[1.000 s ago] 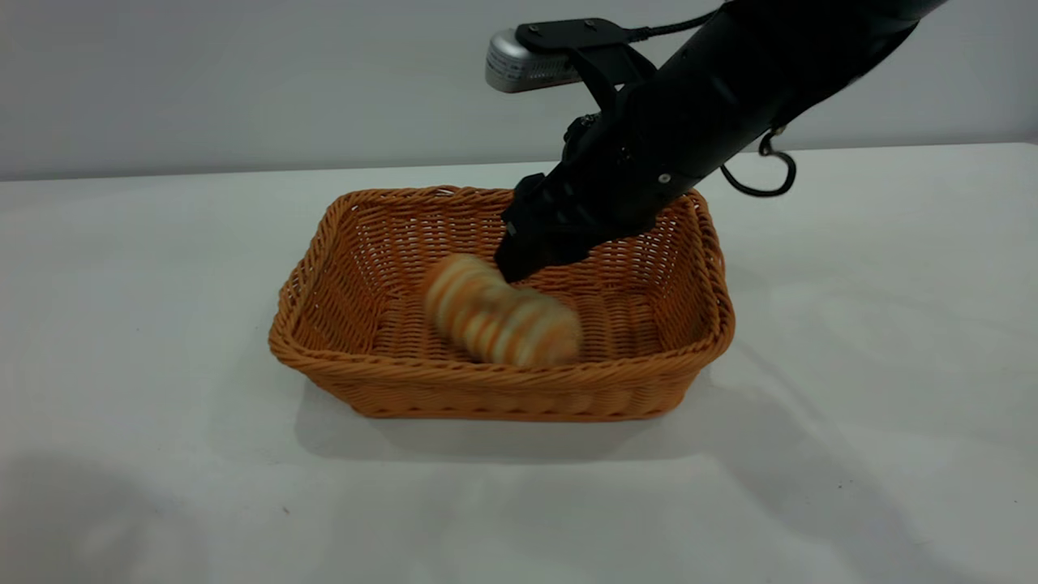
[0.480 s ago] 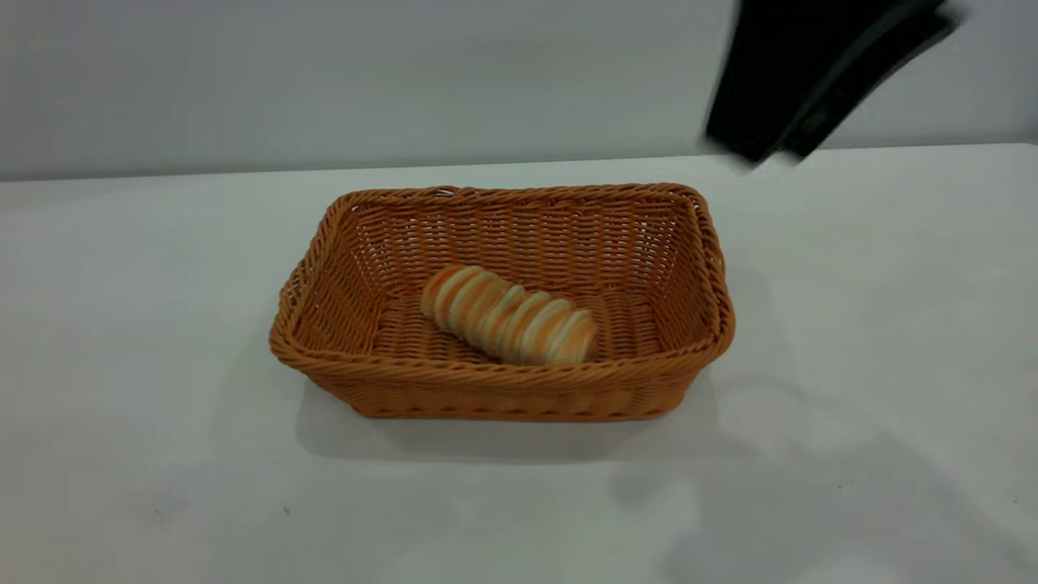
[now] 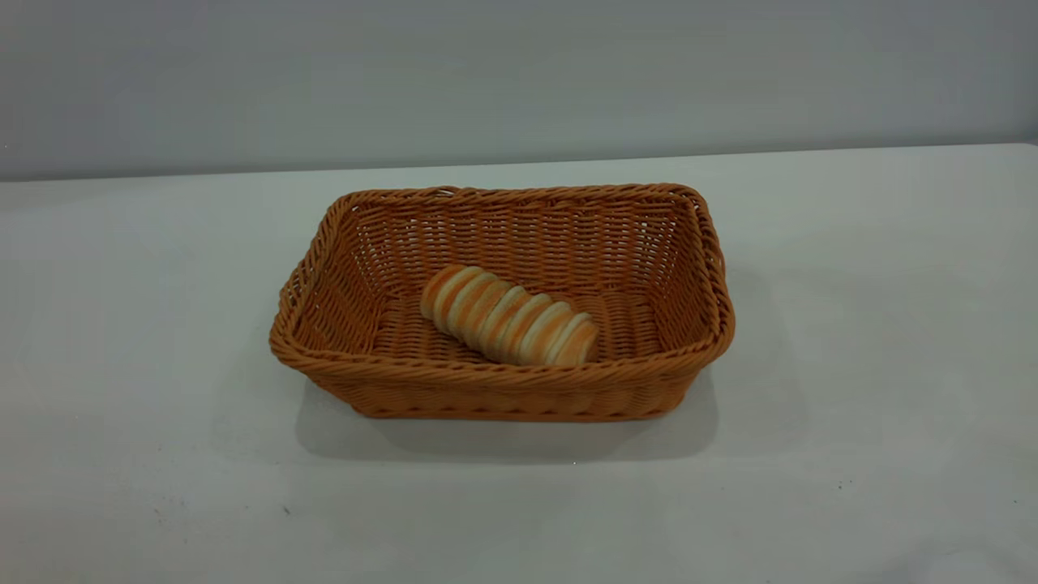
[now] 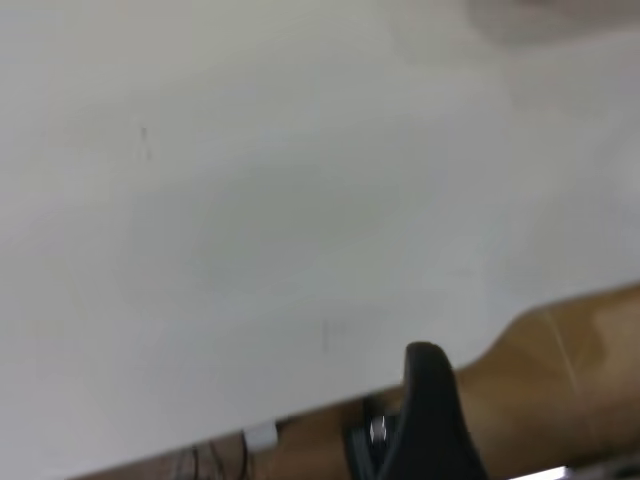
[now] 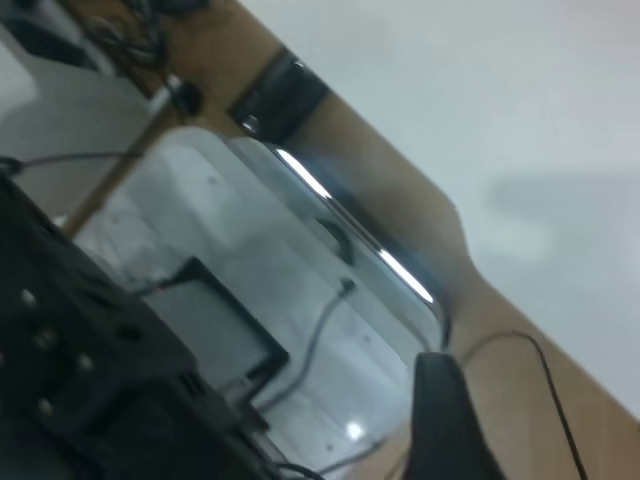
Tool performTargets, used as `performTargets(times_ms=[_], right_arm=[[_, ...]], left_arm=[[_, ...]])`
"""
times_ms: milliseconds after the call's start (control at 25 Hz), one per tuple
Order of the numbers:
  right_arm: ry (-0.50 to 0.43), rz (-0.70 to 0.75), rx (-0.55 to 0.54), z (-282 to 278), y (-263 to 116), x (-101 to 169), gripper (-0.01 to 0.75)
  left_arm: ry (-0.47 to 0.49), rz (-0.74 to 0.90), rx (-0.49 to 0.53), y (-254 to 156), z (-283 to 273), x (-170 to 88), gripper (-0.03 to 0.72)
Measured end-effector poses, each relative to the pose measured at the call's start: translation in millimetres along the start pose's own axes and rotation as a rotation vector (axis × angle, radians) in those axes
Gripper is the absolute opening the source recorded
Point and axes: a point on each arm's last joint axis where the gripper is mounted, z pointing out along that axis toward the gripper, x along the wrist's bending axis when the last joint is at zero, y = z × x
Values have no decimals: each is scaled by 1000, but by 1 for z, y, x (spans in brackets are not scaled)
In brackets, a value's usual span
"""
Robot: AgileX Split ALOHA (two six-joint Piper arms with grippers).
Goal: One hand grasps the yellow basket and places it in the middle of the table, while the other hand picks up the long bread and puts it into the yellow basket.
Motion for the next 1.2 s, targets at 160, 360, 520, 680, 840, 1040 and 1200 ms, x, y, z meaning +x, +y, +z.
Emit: performTargets(times_ms=[160,360,520,680,840,1040,1200], right_arm=[[-97,13,-13,-4,-41,3,521],[-199,20,-44,3,-89,3,521],[-268,19,-113,16,-116,0,521],[-295,21,-201,11,-125,3,512],[-289,22,-241,8,-128,6,492],[-287,22,-245,8,-129,7,464],[-324,99,-325,1,-135,8,440]], left_arm=[[-47,-20,-28,-5,4,-5,582],[-57,-36,-24,-6,6,-6,582],[-57,-38,-24,-6,6,-6,582],[-58,-38,-24,-6,6,-6,582],[-60,-40,-24,-6,6,-6,582],[-61,-40,-24,-6,6,-6,582],[-45,-60,-23,-6,6,-6,582]])
